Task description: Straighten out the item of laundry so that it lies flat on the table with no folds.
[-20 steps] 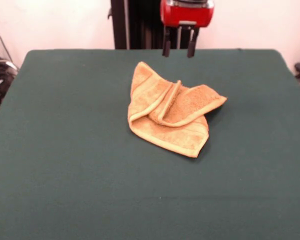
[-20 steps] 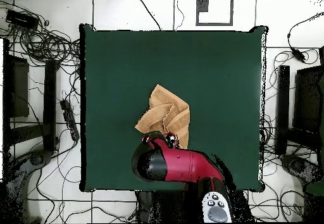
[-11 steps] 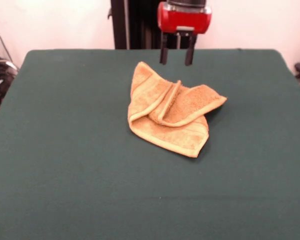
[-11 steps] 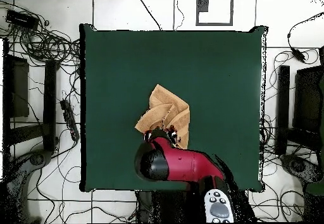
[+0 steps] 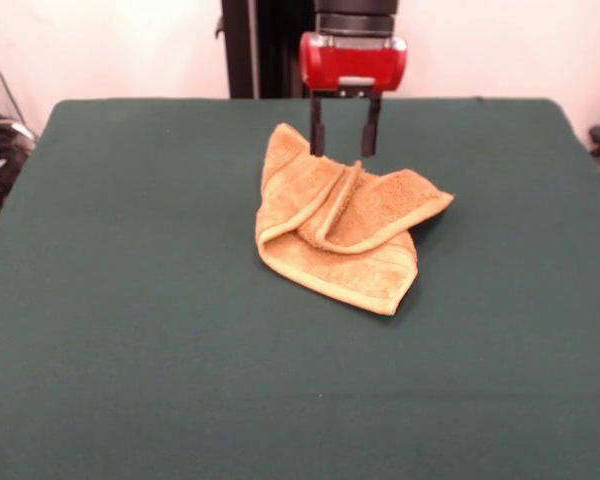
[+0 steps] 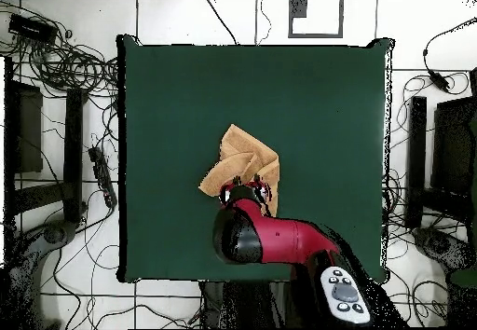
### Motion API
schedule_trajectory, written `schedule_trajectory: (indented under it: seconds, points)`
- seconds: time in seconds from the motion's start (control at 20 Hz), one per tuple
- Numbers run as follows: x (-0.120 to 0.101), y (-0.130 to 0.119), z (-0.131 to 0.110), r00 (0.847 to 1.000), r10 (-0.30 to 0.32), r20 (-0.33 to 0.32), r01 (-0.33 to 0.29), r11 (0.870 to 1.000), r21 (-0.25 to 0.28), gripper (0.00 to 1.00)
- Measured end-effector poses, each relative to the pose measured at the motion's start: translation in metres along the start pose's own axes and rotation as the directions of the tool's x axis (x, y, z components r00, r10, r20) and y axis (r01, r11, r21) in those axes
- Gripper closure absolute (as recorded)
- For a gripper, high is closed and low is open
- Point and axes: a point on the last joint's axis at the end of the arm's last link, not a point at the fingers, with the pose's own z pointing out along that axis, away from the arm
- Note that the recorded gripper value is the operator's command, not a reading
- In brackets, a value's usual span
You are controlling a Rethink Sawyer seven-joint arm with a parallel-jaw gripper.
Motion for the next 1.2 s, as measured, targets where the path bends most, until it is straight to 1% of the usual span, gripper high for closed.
schedule_trajectory:
  seconds: [0.2, 0.4, 0.6, 0.8, 0.95, 1.0, 1.2]
  points:
    - [-0.002, 0.003, 0.003, 1.000, -0.004, 0.012, 0.005, 0.999, -0.048, 0.00]
    - [-0.007, 0.007, 0.005, 0.999, -0.011, 0.036, 0.014, 0.995, -0.101, 0.00]
    - [-0.008, 0.009, 0.004, 0.999, -0.013, 0.052, 0.020, 0.990, -0.136, 0.00]
    - [-0.005, 0.013, 0.006, 0.998, -0.024, 0.050, 0.031, 0.989, -0.148, 0.00]
    - [0.002, 0.023, 0.010, 0.999, -0.041, 0.034, 0.045, 0.987, -0.152, 0.00]
    - [0.010, 0.036, 0.014, 0.998, -0.065, 0.017, 0.066, 0.986, -0.155, 0.00]
    - [0.022, 0.054, 0.021, 0.994, -0.105, -0.009, 0.102, 0.983, -0.155, 0.00]
